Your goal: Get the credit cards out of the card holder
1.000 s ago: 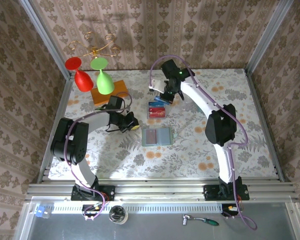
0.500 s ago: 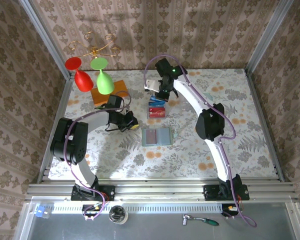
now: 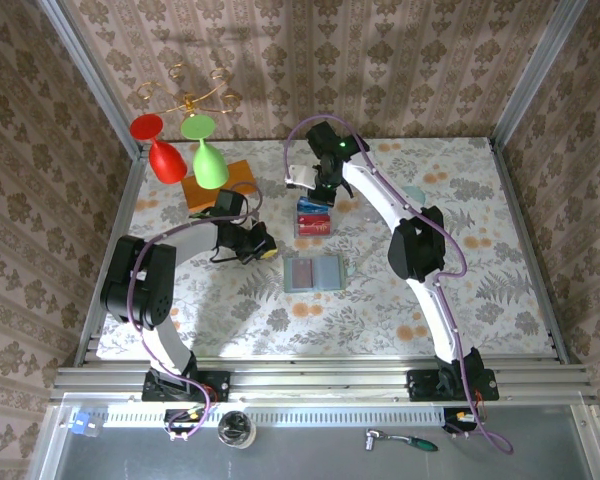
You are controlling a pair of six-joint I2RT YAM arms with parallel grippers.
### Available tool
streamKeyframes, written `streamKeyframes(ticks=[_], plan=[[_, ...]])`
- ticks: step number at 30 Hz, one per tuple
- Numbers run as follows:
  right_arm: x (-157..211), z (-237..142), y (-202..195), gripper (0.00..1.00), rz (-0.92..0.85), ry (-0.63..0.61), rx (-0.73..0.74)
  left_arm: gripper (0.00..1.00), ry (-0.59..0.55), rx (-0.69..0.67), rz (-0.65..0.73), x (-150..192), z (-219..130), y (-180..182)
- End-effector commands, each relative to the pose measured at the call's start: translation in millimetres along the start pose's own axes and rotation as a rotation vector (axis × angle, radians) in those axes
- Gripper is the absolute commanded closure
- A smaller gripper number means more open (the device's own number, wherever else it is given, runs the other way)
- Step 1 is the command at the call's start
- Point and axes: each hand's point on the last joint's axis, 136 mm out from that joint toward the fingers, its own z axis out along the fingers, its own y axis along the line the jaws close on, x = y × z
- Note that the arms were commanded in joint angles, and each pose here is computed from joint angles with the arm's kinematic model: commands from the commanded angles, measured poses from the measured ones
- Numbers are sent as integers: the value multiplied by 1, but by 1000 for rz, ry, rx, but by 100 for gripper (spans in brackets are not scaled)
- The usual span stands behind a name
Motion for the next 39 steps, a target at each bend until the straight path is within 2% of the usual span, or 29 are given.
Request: streamKeyframes(ticks=[1, 10, 16, 23, 32, 39], plan=[[1, -1, -2, 85, -7, 25, 15, 93, -26, 13, 20, -3, -13, -9], [-3, -17, -5, 84, 28, 7, 46, 93, -28, 17, 25, -2, -14, -10], [-5, -23, 1, 84, 115, -17, 51, 93, -26, 21, 33, 1, -12, -13], [-4, -28, 12, 83, 311, -62, 67, 93, -18, 25, 44, 7, -5, -16], [-4, -31, 50, 82, 613, -156, 73, 93, -1, 22, 50, 20, 5, -12], [-11, -20, 96, 81, 869, -232, -41, 93, 20, 17, 53, 34, 15, -7]])
